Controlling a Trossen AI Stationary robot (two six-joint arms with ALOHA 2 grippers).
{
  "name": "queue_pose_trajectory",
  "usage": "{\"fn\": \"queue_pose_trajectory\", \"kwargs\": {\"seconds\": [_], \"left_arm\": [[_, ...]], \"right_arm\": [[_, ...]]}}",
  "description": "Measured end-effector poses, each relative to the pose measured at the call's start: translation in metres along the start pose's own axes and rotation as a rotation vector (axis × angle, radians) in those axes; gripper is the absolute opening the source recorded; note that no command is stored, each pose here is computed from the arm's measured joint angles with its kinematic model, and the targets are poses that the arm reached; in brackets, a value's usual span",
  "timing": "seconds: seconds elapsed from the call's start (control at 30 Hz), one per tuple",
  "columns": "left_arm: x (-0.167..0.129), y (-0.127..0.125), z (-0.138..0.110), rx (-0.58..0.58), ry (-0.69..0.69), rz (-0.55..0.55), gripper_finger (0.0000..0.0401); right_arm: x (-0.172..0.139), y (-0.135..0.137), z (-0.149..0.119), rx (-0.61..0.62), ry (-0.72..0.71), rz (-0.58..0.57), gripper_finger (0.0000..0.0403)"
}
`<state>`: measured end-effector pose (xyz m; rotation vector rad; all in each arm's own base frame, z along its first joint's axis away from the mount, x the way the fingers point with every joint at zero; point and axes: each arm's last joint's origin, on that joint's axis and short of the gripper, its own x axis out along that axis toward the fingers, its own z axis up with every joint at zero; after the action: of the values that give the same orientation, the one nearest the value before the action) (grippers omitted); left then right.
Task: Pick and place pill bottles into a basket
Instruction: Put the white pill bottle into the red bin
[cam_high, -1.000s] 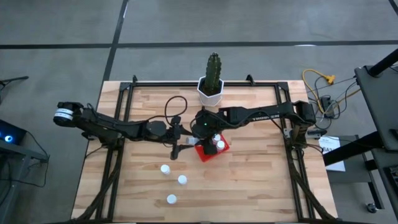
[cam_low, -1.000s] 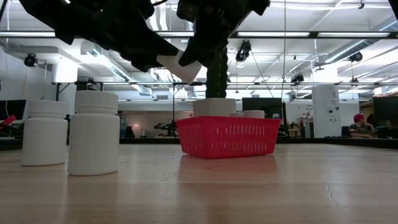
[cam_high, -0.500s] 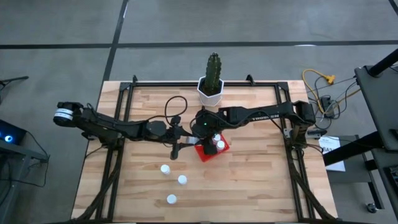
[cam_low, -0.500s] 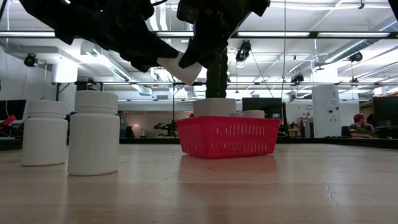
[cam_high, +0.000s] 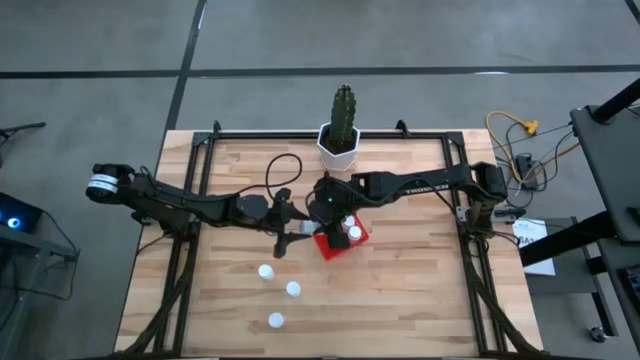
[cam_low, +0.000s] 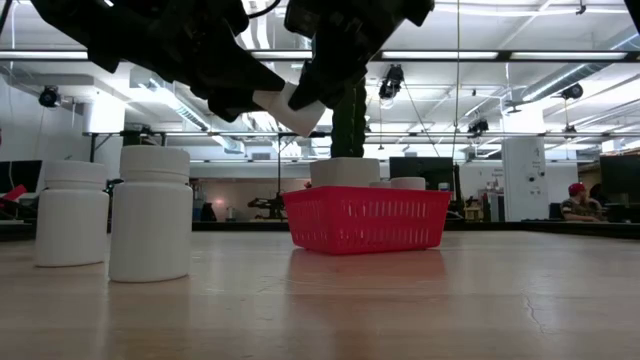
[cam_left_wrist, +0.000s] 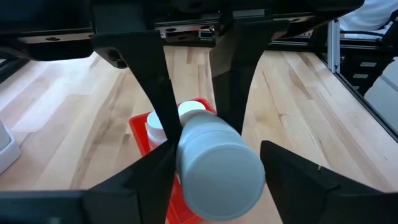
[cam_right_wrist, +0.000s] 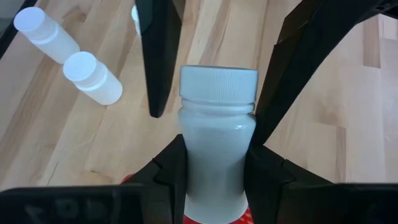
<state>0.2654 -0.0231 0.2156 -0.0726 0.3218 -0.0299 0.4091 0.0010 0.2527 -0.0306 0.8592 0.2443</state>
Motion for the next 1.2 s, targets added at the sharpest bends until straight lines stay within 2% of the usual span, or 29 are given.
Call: {"fn": "queue_pose_trajectory", "kwargs": {"seconds": [0.73,1.07,1.2], "left_arm": [[0.0011,0.0006,-0.0027,-0.003,0.019,0.013,0.0227],[0.0013,0.0010,-0.0048,-0.003,0.033,0.018,0.0160],[0.0014,0.0009,-0.0041,-0.002,0.033,0.018,0.0159]], "right_arm": [[0.0000,0.0000,0.0000,0.006,0.000,0.000,0.0105],[-0.0010,-0.0001,0.0012,0.007,-0.011,-0.002,0.0105],[-0.0009,-0.0001,0.0010,0.008,-0.008,-0.001,0.0103]]}}
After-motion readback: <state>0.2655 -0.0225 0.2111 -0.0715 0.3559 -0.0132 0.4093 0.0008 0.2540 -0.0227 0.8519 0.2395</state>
